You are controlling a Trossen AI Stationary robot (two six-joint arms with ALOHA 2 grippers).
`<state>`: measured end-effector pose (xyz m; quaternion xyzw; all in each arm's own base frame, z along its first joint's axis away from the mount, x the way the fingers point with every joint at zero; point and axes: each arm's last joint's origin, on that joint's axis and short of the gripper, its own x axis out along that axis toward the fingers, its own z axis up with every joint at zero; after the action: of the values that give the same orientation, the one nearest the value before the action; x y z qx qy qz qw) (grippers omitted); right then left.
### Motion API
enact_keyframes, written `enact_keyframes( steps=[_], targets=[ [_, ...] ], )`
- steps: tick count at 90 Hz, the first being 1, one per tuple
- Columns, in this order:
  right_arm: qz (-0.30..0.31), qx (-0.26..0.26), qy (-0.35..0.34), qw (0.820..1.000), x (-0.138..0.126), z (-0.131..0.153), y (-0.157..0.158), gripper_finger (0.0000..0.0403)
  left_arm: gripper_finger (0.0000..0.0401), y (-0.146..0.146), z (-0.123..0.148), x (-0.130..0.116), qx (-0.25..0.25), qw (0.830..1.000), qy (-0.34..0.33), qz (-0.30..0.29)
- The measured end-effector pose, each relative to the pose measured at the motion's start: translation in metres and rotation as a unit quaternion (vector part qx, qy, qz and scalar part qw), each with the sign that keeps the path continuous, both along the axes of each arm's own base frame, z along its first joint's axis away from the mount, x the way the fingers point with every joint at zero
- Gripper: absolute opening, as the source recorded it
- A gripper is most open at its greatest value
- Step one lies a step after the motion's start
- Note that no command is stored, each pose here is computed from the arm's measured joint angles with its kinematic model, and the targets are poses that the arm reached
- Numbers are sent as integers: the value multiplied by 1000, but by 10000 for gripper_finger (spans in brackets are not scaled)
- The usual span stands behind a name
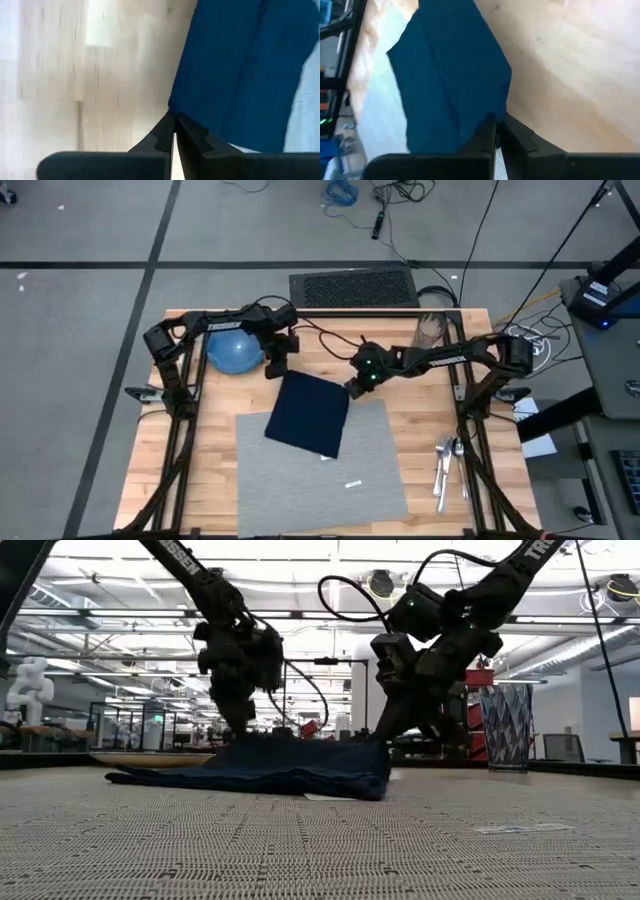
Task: Set table place
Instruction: Fold the dark blue napkin
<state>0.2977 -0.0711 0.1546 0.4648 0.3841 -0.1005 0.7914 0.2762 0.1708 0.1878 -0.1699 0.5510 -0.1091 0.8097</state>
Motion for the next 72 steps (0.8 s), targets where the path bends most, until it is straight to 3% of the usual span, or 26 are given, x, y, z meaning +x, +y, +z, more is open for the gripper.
enact_keyframes(
  steps=[25, 41, 72],
  targets=[
    [11, 4, -25, 1000, 5, 4, 6, 0, 0, -16, 10, 1, -7, 1000, 0, -22],
    [-13, -15, -24, 1000, 6, 5, 5, 0, 0, -25, 10, 7, -4, 999, -4, -39],
    [-8, -42, -23, 999, 5, 8, 11, 0, 0, -24, 9, 8, 21, 999, 6, -33]
  ],
)
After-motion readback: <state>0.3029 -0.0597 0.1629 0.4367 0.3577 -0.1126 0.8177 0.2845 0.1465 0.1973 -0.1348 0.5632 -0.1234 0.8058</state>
